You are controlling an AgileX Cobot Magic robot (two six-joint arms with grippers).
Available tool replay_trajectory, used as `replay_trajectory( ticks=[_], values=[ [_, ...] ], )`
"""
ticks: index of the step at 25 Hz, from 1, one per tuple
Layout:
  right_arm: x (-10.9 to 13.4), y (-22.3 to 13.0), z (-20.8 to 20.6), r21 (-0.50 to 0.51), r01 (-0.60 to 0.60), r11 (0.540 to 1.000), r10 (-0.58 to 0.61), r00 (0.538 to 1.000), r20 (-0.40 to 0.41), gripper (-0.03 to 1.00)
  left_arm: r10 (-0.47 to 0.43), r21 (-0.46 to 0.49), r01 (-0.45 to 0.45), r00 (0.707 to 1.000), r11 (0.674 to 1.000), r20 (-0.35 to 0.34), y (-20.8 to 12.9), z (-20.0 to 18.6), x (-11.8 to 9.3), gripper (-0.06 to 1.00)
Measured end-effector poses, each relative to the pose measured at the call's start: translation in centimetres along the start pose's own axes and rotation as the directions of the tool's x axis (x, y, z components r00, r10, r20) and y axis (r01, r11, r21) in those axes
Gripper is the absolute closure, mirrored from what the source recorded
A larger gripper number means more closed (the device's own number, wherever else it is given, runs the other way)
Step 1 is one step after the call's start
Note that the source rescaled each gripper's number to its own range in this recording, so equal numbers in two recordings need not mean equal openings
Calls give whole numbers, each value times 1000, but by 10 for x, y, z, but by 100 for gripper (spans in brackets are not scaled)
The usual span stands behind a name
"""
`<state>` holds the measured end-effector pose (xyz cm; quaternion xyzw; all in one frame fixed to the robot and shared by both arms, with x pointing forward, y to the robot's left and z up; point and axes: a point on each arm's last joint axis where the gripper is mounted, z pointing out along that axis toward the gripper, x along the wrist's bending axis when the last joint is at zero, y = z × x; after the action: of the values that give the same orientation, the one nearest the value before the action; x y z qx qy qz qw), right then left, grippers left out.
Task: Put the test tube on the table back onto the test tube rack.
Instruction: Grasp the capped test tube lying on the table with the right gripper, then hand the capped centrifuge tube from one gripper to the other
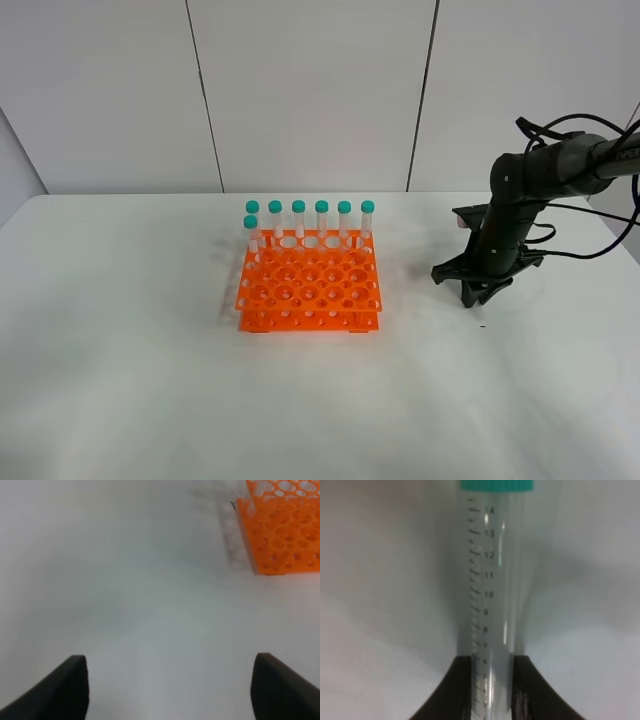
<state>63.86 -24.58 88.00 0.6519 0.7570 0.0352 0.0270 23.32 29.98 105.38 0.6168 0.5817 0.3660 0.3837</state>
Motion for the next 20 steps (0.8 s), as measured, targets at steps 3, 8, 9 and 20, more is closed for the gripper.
replay_trajectory(
  ticks=[3, 8, 9, 20],
  values=[
    [-1, -1, -11, -3, 14, 1000, -14, 1000, 7, 95, 0, 0, 0, 1000, 1000, 0, 0, 0, 0, -1],
    [0, -3, -80, -141, 18, 990, -17, 1000, 12, 95, 0, 0, 0, 1000, 1000, 0, 0, 0, 0, -1],
    [0, -6, -95, -162, 18, 987, -16, 1000, 13, 95, 0, 0, 0, 1000, 1000, 0, 0, 0, 0, -1],
    [11, -54, -223, -376, 116, 919, -132, 991, -19, 95, 0, 0, 0, 1000, 1000, 0, 0, 0, 0, -1]
  ],
)
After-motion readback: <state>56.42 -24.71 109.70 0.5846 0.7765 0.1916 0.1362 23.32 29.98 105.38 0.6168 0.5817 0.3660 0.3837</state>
